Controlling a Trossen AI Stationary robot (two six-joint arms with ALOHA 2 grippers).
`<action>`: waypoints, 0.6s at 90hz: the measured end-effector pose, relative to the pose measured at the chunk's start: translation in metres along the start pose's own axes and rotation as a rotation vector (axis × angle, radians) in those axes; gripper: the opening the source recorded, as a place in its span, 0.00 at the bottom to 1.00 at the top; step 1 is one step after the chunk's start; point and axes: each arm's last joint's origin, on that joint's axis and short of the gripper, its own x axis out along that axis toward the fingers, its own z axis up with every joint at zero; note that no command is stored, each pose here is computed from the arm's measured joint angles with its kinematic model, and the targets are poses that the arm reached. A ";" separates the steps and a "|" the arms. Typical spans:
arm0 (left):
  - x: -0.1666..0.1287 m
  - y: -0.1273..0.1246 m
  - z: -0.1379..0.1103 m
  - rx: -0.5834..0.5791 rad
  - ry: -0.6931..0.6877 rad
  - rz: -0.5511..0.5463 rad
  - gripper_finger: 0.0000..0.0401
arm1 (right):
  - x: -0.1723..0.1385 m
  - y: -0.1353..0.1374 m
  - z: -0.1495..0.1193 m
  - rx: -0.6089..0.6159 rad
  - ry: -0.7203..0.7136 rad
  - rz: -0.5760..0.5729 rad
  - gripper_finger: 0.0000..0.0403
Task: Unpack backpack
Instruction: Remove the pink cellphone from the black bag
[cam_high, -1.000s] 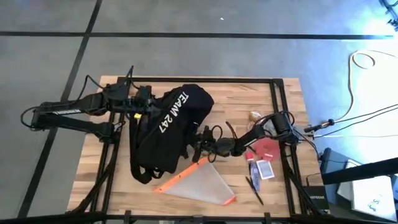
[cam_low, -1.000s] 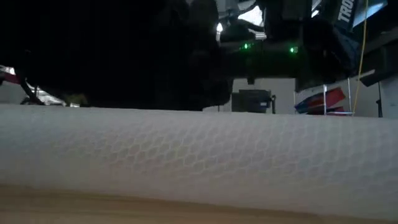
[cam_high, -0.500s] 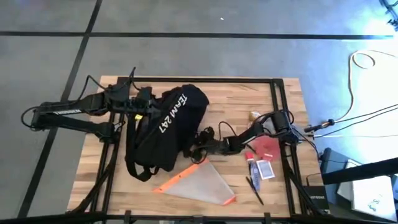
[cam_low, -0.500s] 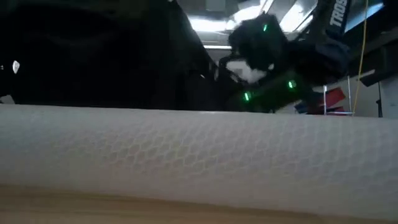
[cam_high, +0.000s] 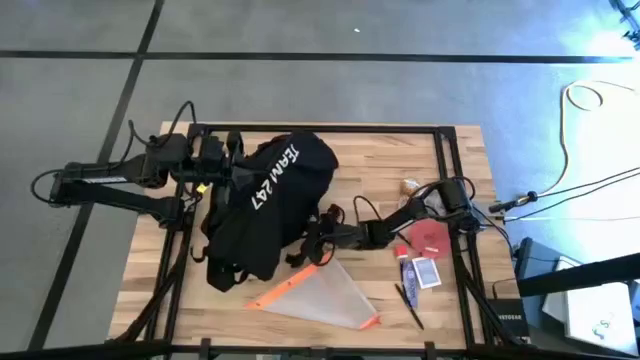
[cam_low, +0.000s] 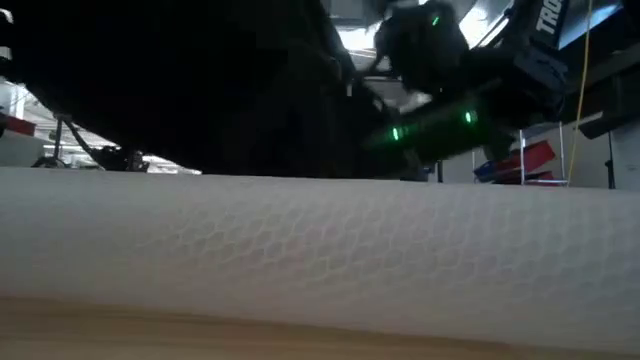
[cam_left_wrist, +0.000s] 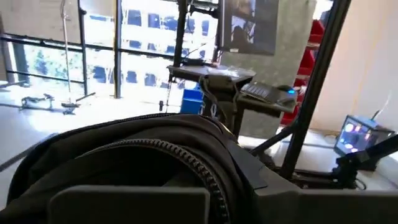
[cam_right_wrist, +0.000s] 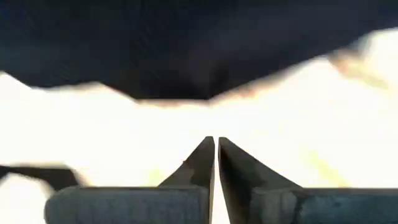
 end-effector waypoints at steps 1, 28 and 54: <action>0.000 0.000 -0.001 0.001 0.007 0.001 0.00 | 0.000 -0.001 -0.001 -0.002 0.010 -0.004 0.01; 0.009 0.002 -0.008 -0.001 0.042 0.042 0.00 | 0.001 0.002 0.001 -0.021 0.018 0.027 0.01; 0.002 0.001 0.000 0.006 -0.008 0.034 0.00 | -0.005 0.011 0.011 -0.239 -0.153 -0.116 0.00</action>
